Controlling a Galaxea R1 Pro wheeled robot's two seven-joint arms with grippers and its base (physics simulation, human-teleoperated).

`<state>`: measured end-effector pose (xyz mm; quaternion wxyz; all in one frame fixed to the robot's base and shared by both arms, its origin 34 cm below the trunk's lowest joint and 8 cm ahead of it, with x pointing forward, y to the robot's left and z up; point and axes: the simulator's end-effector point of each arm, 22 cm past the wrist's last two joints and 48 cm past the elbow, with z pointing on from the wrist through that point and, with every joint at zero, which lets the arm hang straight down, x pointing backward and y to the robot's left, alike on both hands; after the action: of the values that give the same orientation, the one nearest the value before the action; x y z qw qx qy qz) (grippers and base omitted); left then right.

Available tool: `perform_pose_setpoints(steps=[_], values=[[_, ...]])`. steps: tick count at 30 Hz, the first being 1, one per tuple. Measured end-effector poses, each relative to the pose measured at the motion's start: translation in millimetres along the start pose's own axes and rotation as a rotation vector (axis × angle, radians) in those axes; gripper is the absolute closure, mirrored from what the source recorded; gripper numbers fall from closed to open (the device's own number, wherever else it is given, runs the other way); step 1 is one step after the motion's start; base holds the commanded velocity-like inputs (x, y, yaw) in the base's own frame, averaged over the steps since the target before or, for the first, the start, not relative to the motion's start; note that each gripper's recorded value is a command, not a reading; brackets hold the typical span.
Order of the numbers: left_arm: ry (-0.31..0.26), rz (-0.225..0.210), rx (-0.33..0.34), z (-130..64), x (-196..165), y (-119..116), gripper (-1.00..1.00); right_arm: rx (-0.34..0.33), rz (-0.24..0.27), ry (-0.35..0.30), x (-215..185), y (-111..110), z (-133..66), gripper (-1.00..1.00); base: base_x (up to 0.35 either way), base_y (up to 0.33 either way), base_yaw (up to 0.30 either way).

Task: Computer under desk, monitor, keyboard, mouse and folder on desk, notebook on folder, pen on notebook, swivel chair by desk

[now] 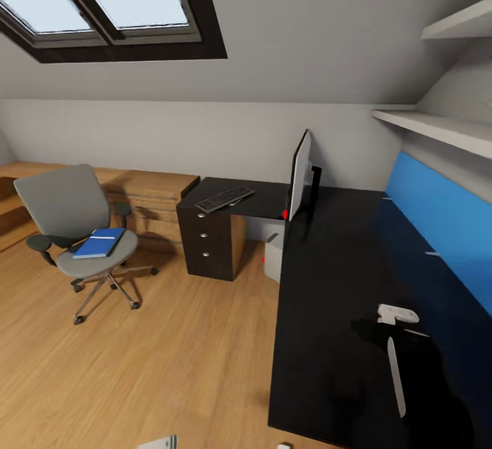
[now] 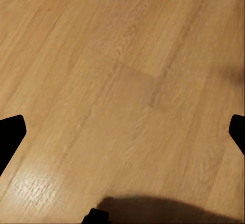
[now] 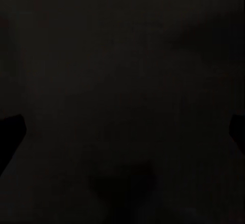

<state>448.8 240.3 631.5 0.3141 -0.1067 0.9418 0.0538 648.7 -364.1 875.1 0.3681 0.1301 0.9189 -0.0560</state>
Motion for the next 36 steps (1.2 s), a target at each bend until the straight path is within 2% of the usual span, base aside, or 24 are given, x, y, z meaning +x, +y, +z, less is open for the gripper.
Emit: perform_pose_setpoints(steps=[5,10,11,13,16,21,26,30,36], values=[[-0.028,-0.006,0.001,0.1,-13.6,0.4,-1.00,0.001,0.001,-0.002,-0.3,-0.9,0.0,-1.00,0.000,-0.153,-0.001],[-0.148,-0.037,0.004,-4.2,-75.1,3.3,-1.00,0.004,0.001,-0.006,-1.4,-3.2,0.2,-1.00,0.000,-0.040,0.000],[-0.185,-0.046,0.008,-8.0,-97.2,2.7,-1.00,0.007,0.002,-0.006,-1.3,-5.3,0.6,-1.00,0.000,-0.016,0.000],[-0.208,-0.054,0.014,-12.7,-117.3,1.6,-1.00,0.010,0.003,-0.006,-1.1,-8.2,1.1,-1.00,0.000,-0.012,0.000],[-0.203,-0.052,0.024,-20.3,-139.5,-1.4,-1.00,0.016,0.002,-0.005,-1.1,-12.9,1.8,-1.00,0.000,-0.006,0.000],[-0.156,-0.039,0.054,-44.0,-177.7,-10.2,-1.00,0.036,-0.010,-0.003,1.0,-27.0,7.2,-1.00,0.000,-0.002,0.000],[-0.201,-0.064,0.089,-70.2,-216.5,-22.4,-1.00,0.051,-0.022,-0.010,2.2,-35.7,12.2,-1.00,0.000,0.000,0.000],[-0.210,-0.074,0.102,-77.9,-224.8,-28.3,-1.00,0.054,-0.024,-0.011,2.9,-37.6,13.8,-1.00,0.000,0.000,0.000],[-0.190,-0.069,0.101,-75.0,-218.2,-28.6,-1.00,0.056,-0.024,-0.009,4.0,-39.0,14.7,-1.00,0.000,0.000,-0.009]])
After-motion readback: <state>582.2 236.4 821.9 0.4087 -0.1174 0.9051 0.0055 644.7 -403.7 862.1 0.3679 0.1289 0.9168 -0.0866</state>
